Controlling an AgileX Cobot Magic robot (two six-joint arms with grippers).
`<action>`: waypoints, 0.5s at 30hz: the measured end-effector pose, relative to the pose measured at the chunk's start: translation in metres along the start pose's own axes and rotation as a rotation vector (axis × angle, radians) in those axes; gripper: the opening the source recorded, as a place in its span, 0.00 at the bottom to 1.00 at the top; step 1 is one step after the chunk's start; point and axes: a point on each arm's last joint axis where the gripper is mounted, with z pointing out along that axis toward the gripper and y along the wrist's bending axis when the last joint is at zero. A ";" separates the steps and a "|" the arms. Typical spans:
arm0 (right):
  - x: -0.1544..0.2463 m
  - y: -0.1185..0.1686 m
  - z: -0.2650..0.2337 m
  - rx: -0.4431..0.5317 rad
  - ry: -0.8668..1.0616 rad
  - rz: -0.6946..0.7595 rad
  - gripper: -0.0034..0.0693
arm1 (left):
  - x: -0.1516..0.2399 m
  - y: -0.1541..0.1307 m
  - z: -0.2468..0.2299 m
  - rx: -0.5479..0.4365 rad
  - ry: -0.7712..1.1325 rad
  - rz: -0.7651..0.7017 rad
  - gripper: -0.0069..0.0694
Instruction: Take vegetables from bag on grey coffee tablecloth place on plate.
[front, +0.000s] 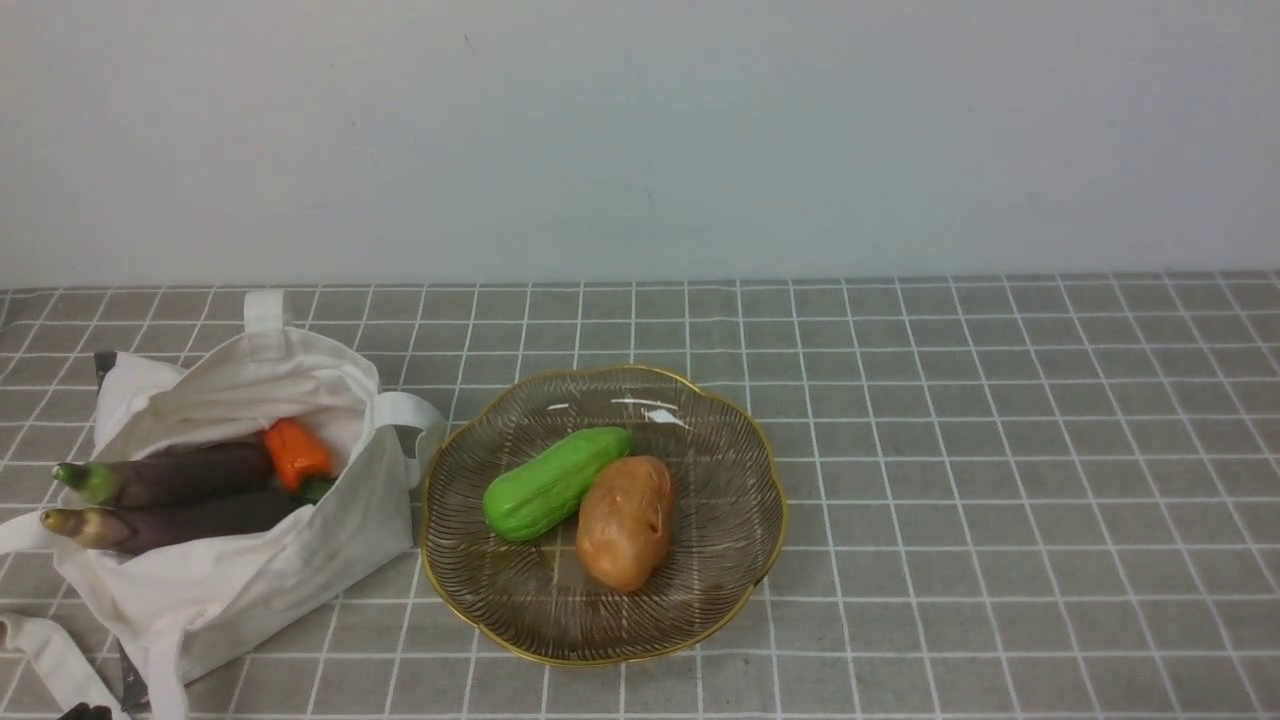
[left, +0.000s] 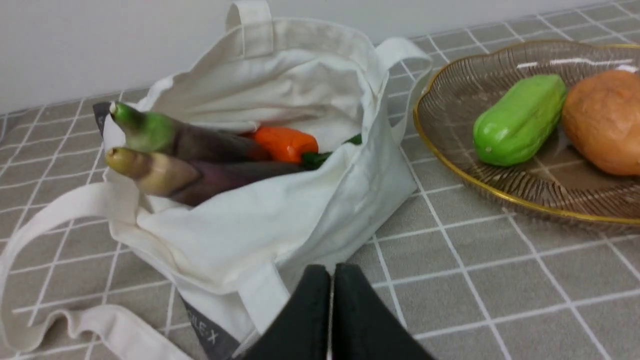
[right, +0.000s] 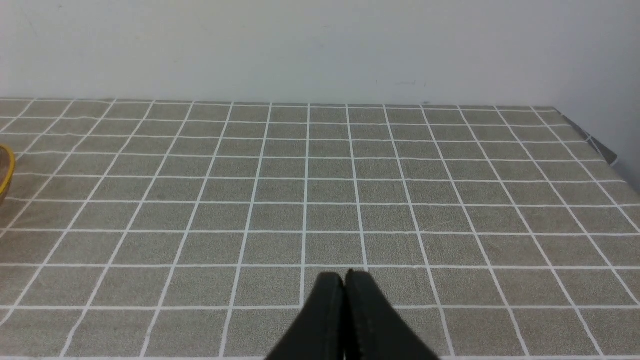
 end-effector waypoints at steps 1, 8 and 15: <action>0.000 0.000 0.000 0.000 0.000 0.000 0.03 | 0.001 0.000 0.000 -0.002 0.005 0.003 0.08; 0.000 0.000 0.000 0.000 0.000 0.000 0.03 | 0.001 0.000 0.000 -0.006 0.007 0.006 0.08; 0.000 0.000 0.000 0.000 0.000 0.000 0.03 | 0.001 0.000 0.000 -0.006 0.008 0.007 0.08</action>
